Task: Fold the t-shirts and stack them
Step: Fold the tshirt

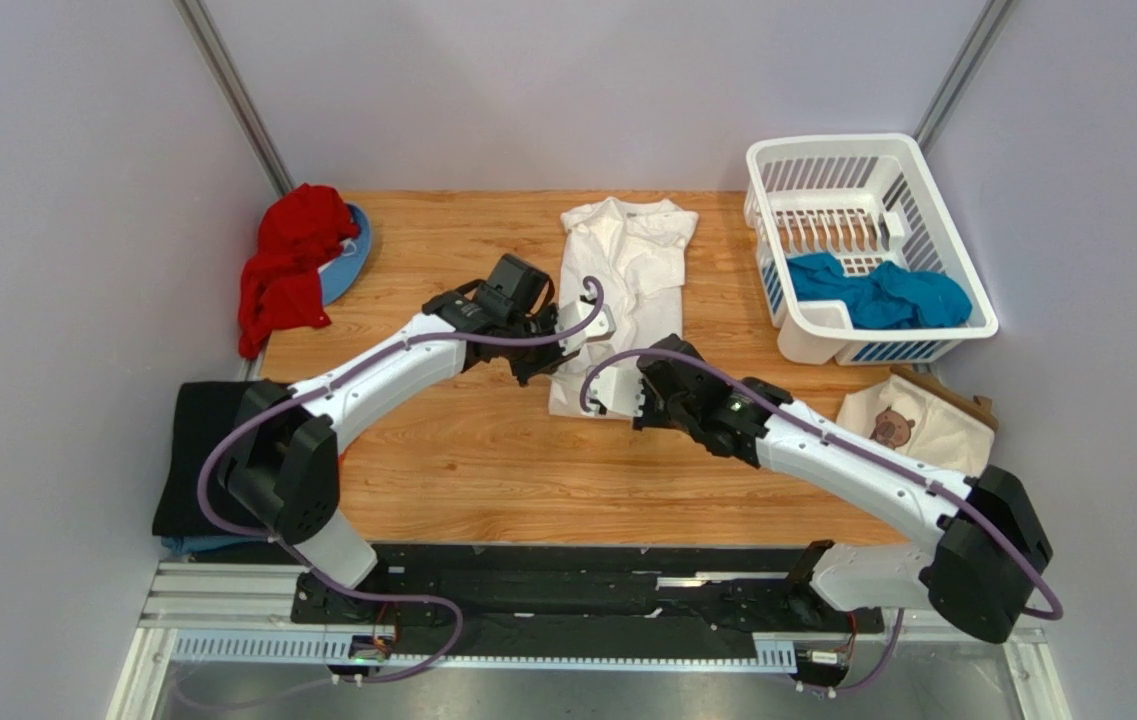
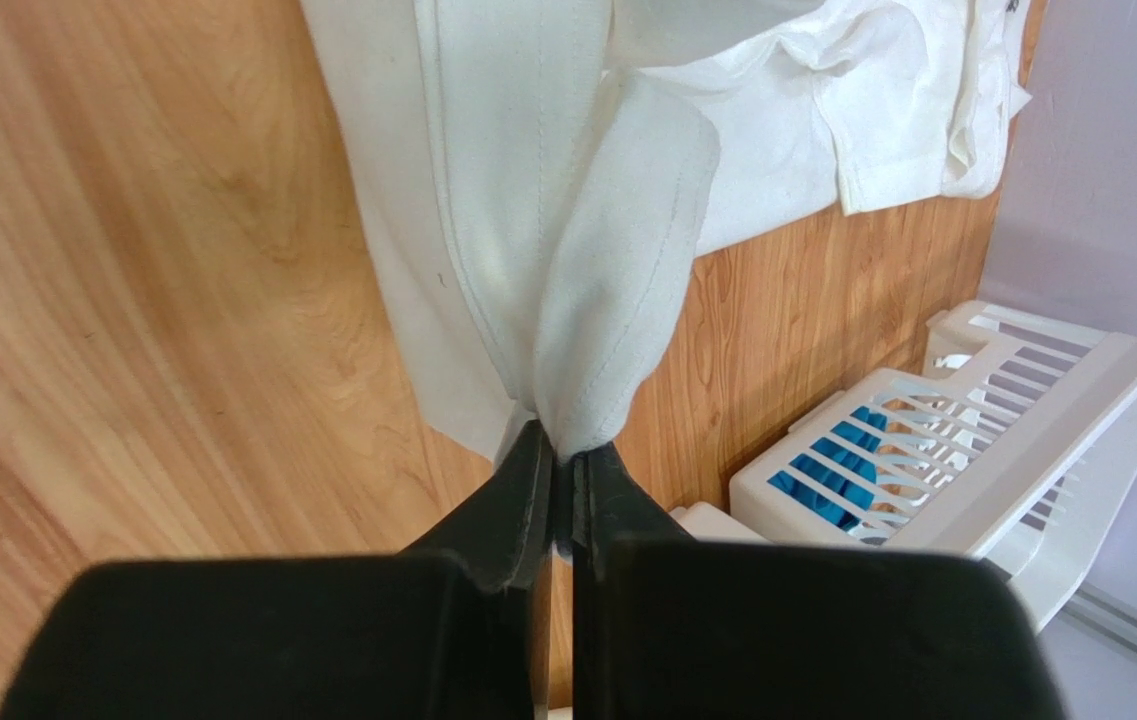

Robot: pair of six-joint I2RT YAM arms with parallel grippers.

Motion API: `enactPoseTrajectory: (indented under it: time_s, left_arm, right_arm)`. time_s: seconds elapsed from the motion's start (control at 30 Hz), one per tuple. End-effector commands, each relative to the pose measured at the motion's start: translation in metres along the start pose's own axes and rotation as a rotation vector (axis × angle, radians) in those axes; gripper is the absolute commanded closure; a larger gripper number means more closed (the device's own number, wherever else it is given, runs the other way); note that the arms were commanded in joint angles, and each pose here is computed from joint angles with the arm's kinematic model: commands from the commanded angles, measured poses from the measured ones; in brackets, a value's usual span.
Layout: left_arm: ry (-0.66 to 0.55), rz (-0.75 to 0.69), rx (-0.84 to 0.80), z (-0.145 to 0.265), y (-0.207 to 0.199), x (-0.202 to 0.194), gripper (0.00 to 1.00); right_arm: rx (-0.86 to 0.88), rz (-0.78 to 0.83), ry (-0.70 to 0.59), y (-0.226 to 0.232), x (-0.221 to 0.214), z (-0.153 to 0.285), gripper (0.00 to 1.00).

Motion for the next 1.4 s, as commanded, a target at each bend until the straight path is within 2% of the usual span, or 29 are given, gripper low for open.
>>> enactPoseTrajectory:
  time_s: [0.0, 0.17, 0.47, 0.73, 0.83, 0.9, 1.0, 1.17, 1.37]
  left_arm:
    - [-0.012, -0.034, 0.06, -0.008, 0.037, 0.005, 1.0]
    - [0.005, -0.016, 0.075, -0.029, 0.068, -0.001, 1.0]
    - [0.06, -0.013, 0.103, -0.059, 0.11, -0.014, 1.0]
    - [0.06, 0.0, 0.131, -0.08, 0.133, -0.017, 1.0]
    - [0.054, 0.001, 0.148, -0.083, 0.139, -0.014, 1.0]
    - [0.053, 0.001, 0.161, -0.085, 0.143, -0.013, 0.88]
    - [0.069, -0.004, 0.196, -0.086, 0.151, -0.013, 0.75]
    - [0.089, 0.009, 0.244, -0.085, 0.157, -0.015, 0.68]
    - [0.122, 0.014, 0.33, -0.081, 0.161, -0.022, 0.65]
  right_arm:
    - [-0.054, 0.009, -0.03, -0.034, 0.014, -0.011, 1.0]
    - [-0.083, -0.016, -0.021, -0.07, 0.022, -0.027, 1.0]
    - [-0.072, -0.025, 0.04, -0.097, 0.022, -0.075, 1.0]
    - [-0.07, -0.032, 0.09, -0.095, 0.013, -0.11, 0.91]
    - [-0.075, -0.03, 0.101, -0.094, 0.012, -0.115, 0.78]
    - [-0.08, -0.034, 0.104, -0.095, 0.011, -0.116, 0.66]
    - [-0.094, -0.034, 0.105, -0.096, 0.012, -0.116, 0.59]
    - [-0.117, -0.041, 0.097, -0.1, 0.014, -0.111, 0.52]
    - [-0.149, -0.04, 0.1, -0.104, 0.013, -0.109, 0.51]
Point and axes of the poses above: each gripper's point midway between its finger pads, its own z axis back along the fingers, its own y axis along the line the jaws close on, x = y × z, the point moved 6 cm from there along z, back along the fingers, and after that the axes turned 11 degrees about -z, right-handed, at the moved point
